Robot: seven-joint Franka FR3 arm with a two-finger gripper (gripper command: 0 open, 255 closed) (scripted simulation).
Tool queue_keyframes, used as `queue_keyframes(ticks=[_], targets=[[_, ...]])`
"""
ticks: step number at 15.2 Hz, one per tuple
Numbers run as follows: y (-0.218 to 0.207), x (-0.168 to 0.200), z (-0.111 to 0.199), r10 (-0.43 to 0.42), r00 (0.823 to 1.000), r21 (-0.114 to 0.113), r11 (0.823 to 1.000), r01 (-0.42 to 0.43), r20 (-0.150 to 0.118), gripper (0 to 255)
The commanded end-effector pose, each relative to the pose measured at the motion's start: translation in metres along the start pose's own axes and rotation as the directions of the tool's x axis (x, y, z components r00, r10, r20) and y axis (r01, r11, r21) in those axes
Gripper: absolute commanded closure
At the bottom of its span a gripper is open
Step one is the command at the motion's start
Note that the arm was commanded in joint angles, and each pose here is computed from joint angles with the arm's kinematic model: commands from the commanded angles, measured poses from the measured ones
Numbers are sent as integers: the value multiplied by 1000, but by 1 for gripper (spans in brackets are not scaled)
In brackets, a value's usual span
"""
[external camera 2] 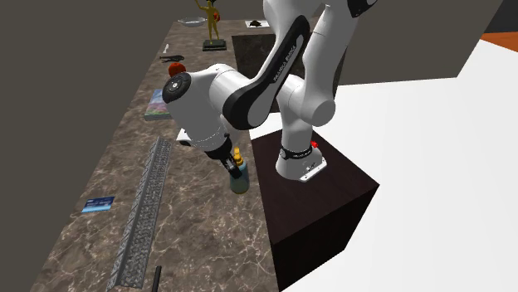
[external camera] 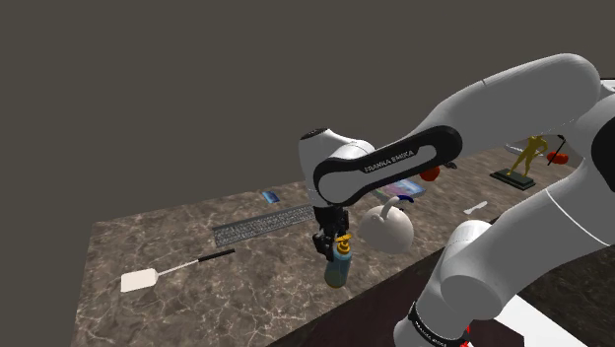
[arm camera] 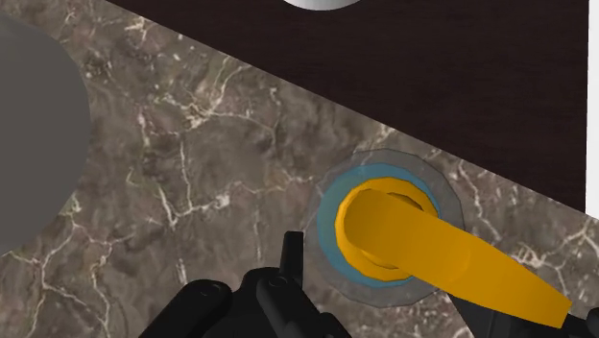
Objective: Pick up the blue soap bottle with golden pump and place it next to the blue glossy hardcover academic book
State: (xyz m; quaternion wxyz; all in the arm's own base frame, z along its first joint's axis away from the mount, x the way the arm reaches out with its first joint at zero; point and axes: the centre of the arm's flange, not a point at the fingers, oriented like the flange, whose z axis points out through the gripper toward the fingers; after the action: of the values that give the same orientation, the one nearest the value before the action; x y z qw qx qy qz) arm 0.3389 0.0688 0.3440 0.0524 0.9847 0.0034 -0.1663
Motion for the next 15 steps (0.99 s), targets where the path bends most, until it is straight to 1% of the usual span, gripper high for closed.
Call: queue_keyframes(ticks=[1, 7, 15], targets=[[0, 0, 0, 0, 1000, 0, 1000, 0, 0, 255], [0, 0, 0, 0, 1000, 0, 1000, 0, 0, 255], [4, -14, -39, 0, 1000, 0, 1000, 0, 0, 255]])
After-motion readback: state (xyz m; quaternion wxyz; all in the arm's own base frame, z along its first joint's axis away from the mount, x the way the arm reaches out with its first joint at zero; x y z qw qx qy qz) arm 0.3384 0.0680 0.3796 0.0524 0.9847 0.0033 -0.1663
